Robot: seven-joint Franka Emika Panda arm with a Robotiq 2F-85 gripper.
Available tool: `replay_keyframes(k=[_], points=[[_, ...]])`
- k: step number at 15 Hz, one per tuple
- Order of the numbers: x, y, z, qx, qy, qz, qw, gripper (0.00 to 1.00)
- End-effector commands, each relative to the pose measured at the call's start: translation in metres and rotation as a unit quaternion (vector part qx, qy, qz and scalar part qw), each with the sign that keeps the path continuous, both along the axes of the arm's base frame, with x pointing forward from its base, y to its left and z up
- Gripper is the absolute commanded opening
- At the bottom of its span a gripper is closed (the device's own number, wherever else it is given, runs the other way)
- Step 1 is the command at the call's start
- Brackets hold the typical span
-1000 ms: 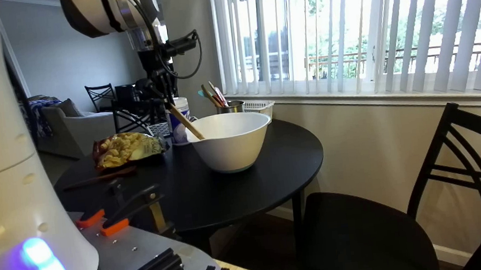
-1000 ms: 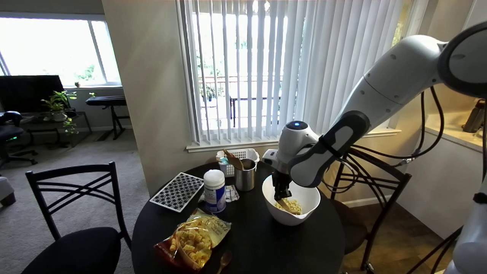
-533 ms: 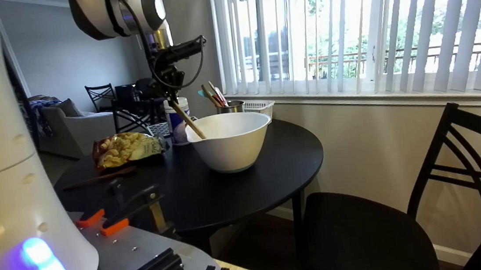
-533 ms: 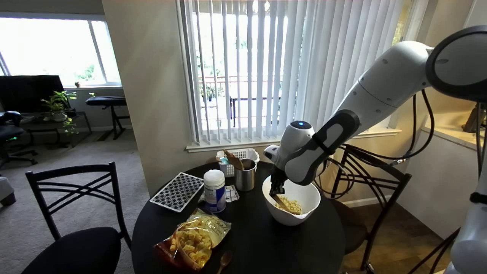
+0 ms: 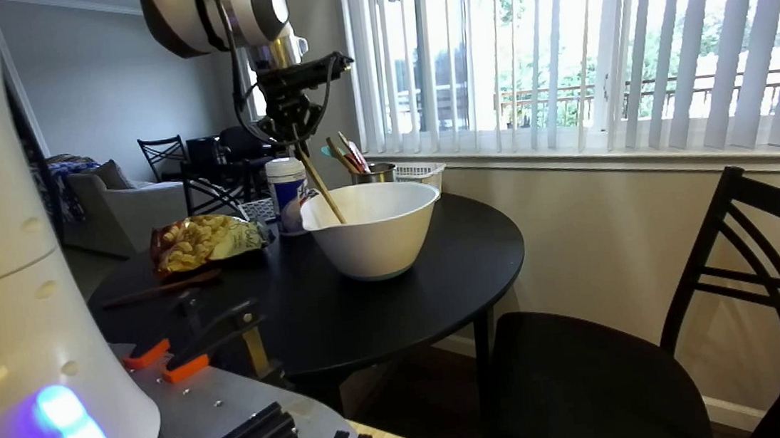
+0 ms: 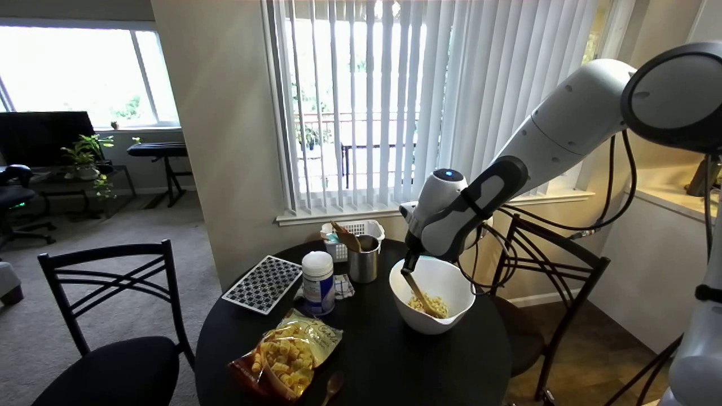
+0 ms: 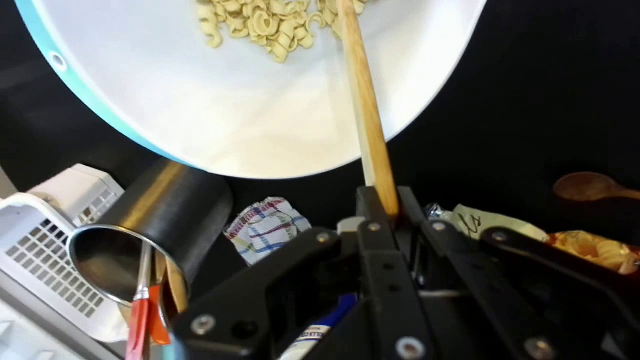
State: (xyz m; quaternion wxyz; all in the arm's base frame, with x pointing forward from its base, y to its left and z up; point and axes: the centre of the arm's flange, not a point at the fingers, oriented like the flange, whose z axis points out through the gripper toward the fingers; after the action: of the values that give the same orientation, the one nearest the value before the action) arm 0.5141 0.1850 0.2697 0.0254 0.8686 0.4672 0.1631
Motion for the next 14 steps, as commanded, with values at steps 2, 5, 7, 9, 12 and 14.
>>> replay_keyframes(k=[2,5,7,9,12,14], points=[[0.003,0.010,-0.013,0.031,0.011,-0.100,0.9945,0.05],[0.008,0.014,-0.007,0.051,0.000,-0.125,0.9909,0.05],[0.009,0.017,-0.005,0.061,-0.008,-0.139,0.9883,0.05],[0.008,0.017,-0.002,0.074,-0.025,-0.154,0.9850,0.05],[0.007,0.007,0.001,0.084,-0.066,-0.175,0.9788,0.05],[0.006,-0.004,0.004,0.102,-0.092,-0.207,0.9686,0.05]])
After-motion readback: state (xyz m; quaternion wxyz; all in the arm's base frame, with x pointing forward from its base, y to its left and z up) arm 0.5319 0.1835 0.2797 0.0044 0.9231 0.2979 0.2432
